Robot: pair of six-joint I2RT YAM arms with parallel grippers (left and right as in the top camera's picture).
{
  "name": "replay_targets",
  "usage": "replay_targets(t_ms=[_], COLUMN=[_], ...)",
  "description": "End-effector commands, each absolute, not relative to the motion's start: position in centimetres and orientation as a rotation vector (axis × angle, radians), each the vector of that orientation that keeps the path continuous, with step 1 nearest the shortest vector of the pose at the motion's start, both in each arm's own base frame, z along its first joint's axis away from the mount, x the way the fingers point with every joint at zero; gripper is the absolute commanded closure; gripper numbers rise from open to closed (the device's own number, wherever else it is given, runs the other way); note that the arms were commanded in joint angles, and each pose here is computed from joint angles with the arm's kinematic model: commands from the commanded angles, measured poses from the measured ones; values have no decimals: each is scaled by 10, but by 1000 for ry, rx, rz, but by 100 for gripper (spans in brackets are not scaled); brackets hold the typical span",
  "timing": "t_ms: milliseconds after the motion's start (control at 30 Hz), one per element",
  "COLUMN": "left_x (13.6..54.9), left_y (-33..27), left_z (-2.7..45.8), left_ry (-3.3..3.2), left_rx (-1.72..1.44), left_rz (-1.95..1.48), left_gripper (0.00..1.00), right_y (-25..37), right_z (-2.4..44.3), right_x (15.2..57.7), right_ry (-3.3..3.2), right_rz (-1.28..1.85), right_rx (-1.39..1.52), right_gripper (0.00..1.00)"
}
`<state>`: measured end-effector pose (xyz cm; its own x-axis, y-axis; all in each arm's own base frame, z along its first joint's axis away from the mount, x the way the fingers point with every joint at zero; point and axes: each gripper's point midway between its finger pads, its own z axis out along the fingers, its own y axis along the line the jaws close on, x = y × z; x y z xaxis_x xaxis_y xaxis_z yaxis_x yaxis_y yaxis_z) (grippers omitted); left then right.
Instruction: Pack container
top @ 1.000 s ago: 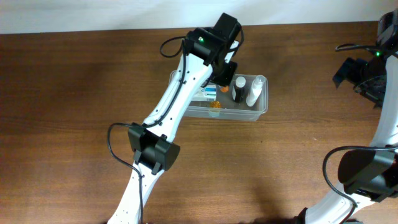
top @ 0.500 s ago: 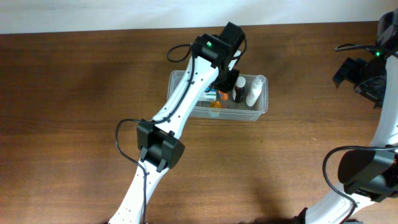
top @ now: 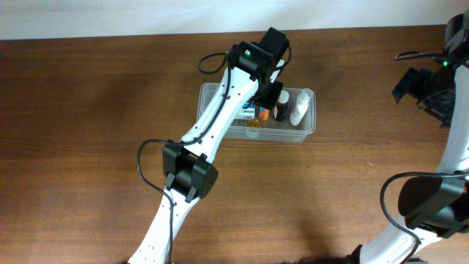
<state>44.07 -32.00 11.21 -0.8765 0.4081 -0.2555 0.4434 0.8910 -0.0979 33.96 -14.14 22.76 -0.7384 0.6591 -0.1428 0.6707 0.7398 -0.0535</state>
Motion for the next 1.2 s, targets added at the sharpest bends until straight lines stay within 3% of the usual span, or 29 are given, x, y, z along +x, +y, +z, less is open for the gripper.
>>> replay_targets(t_ms=[0, 300, 567, 800, 1167], left_x=[442, 449, 460, 444, 419], left_y=[-324, -327, -309, -258, -219], left_z=[113, 121, 185, 245, 313], left_ry=[2820, 2773, 2645, 2634, 2547], left_rx=[646, 647, 573, 484, 431], left_rz=[-243, -251, -230, -214, -233], left_gripper=[52, 34, 8, 1, 1], right_y=[-142, -142, -142, -142, -142], right_z=[226, 226, 226, 226, 226], right_x=[340, 340, 340, 340, 340], right_ry=[2828, 2828, 2828, 2828, 2828], right_rz=[-152, -152, -152, -152, -152], right_rx=[1076, 1076, 1076, 1076, 1076], right_gripper=[2, 2, 2, 2, 2])
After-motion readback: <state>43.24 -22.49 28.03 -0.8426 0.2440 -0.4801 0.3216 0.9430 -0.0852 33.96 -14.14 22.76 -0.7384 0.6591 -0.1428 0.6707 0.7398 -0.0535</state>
